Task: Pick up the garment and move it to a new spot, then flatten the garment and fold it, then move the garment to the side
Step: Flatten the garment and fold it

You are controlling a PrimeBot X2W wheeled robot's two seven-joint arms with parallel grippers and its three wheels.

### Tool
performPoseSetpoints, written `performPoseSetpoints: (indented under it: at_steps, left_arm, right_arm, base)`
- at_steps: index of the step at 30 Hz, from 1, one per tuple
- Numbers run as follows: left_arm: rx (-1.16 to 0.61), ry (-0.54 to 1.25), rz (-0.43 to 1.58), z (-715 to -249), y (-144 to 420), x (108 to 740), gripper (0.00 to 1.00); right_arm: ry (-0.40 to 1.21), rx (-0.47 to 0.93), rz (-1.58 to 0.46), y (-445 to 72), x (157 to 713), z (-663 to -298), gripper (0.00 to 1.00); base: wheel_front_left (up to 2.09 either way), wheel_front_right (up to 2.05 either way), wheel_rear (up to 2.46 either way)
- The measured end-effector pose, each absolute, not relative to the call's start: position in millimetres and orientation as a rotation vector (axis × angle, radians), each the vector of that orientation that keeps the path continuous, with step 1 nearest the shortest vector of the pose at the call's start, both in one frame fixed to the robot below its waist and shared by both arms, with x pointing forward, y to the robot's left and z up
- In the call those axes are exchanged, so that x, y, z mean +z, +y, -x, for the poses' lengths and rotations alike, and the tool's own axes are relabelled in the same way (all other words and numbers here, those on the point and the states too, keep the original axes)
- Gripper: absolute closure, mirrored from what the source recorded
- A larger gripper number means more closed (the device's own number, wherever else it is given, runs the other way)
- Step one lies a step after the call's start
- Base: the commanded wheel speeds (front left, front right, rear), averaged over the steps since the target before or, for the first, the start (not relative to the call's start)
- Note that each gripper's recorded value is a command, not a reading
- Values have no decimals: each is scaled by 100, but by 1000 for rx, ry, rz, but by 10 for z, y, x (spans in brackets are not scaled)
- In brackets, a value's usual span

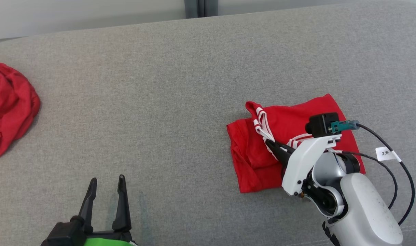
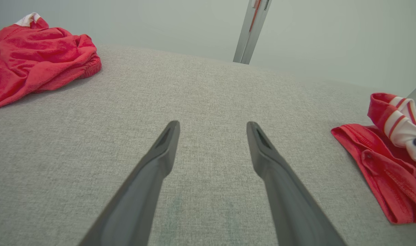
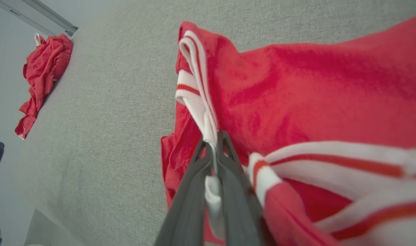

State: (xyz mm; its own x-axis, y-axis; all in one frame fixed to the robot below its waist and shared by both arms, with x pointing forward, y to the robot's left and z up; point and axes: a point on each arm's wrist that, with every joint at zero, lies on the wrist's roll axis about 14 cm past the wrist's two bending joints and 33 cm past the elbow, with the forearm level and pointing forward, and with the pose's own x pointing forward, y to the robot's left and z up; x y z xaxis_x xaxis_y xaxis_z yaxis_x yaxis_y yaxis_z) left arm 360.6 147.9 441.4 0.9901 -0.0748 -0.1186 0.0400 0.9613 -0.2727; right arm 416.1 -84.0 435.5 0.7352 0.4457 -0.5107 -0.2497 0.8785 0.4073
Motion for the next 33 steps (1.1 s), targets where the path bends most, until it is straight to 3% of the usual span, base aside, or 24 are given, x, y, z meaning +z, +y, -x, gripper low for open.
performPoseSetpoints:
  at_steps: [5,6,7,8,16,19,27,33]
  left_arm:
    - [-59,119,272,-3600,1481,4445,0]
    - [-62,119,273,-3599,1470,4446,0]
    - [-64,119,273,-3596,1465,4448,0]
    - [-66,120,274,-3590,1456,4449,0]
    - [-73,117,271,-3517,1431,4474,0]
    - [-78,113,265,-3487,1421,4490,0]
    - [-83,86,236,-3430,1439,4579,0]
    - [-87,54,202,-3358,1488,4671,0]
  right_arm:
    - [640,402,-332,-751,4298,-4108,100]
    - [634,407,-334,-727,4302,-4102,86]
    - [626,411,-341,-708,4314,-4102,56]
    - [615,415,-349,-688,4334,-4101,0]
    - [370,444,-492,-615,4913,-4190,0]
    - [264,395,-483,-809,5086,-4182,0]
    - [64,131,-164,-1901,5046,-3943,0]
    - [58,18,31,-2353,4711,-3587,0]
  base:
    - [0,0,0]
    - [0,0,0]
    - [0,0,0]
    - [0,0,0]
    - [0,0,0]
    - [0,0,0]
    - [0,0,0]
    - [0,0,0]
